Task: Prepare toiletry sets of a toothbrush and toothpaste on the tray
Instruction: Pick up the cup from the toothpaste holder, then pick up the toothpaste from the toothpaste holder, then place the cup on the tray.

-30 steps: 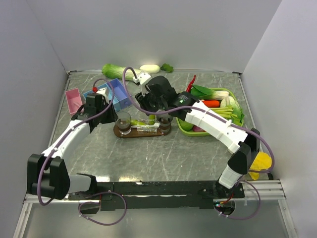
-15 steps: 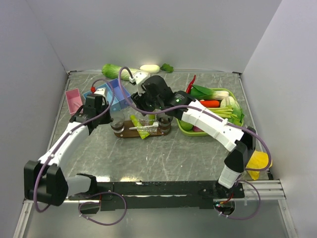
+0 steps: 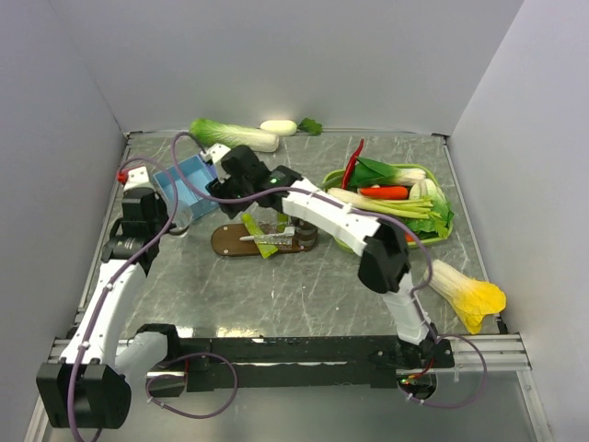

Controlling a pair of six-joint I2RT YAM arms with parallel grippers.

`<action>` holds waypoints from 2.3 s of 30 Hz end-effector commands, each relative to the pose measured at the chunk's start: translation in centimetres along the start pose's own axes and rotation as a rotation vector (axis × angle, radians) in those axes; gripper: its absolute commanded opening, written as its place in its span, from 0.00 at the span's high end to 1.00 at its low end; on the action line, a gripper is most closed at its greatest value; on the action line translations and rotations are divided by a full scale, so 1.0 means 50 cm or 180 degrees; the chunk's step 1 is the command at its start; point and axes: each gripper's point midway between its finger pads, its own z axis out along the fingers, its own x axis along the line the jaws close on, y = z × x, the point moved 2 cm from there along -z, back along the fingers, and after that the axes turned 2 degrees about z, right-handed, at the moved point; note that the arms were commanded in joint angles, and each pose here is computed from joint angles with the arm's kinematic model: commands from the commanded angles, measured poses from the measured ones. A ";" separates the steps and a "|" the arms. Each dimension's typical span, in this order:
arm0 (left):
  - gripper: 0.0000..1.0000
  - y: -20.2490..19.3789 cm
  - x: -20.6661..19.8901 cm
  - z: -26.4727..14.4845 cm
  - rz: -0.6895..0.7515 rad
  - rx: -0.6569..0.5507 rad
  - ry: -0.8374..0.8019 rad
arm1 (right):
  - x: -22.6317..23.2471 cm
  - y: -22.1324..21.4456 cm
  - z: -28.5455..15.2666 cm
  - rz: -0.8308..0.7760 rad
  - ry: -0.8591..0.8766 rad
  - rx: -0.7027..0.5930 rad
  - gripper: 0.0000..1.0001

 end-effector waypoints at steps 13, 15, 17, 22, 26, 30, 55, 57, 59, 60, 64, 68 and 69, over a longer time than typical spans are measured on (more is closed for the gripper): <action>0.99 0.096 -0.004 -0.031 -0.0321 -0.0676 -0.0192 | -0.065 -0.123 0.174 0.0143 -0.0675 0.0523 0.31; 0.99 0.094 -0.010 -0.030 -0.0314 -0.0661 -0.0253 | -0.072 -0.140 0.182 0.0155 -0.0696 0.0585 0.31; 0.99 0.092 -0.013 -0.029 -0.0310 -0.0646 -0.0275 | -0.074 -0.153 0.186 0.0183 -0.0679 0.0635 0.32; 0.99 0.092 -0.014 -0.029 -0.0303 -0.0643 -0.0288 | -0.063 -0.177 0.196 0.0199 -0.0570 0.0728 0.36; 0.99 0.093 -0.016 -0.030 -0.0297 -0.0647 -0.0314 | -0.060 -0.174 0.198 0.0160 -0.0533 0.0734 0.38; 0.99 0.094 -0.018 -0.031 -0.0298 -0.0656 -0.0337 | -0.058 -0.167 0.198 0.0094 -0.0484 0.0718 0.40; 0.99 0.102 -0.027 -0.045 -0.0312 -0.0717 -0.0454 | -0.051 -0.218 0.209 0.0126 -0.0589 0.1031 0.55; 0.99 0.101 -0.027 -0.044 -0.0312 -0.0713 -0.0453 | -0.043 -0.219 0.208 0.0129 -0.0568 0.1025 0.57; 0.99 0.100 -0.027 -0.043 -0.0311 -0.0709 -0.0447 | -0.034 -0.218 0.208 0.0104 -0.0543 0.1002 0.58; 0.99 0.102 -0.027 -0.044 -0.0312 -0.0714 -0.0448 | -0.023 -0.212 0.208 0.0109 -0.0498 0.0961 0.59; 0.99 0.101 -0.027 -0.043 -0.0311 -0.0709 -0.0447 | 0.004 -0.196 0.210 0.0102 -0.0368 0.0864 0.59; 0.99 0.101 -0.026 -0.042 -0.0307 -0.0707 -0.0436 | 0.033 -0.174 0.209 0.0089 -0.0245 0.0752 0.60; 0.99 0.101 -0.026 -0.043 -0.0308 -0.0712 -0.0437 | 0.038 -0.170 0.208 0.0089 -0.0227 0.0734 0.60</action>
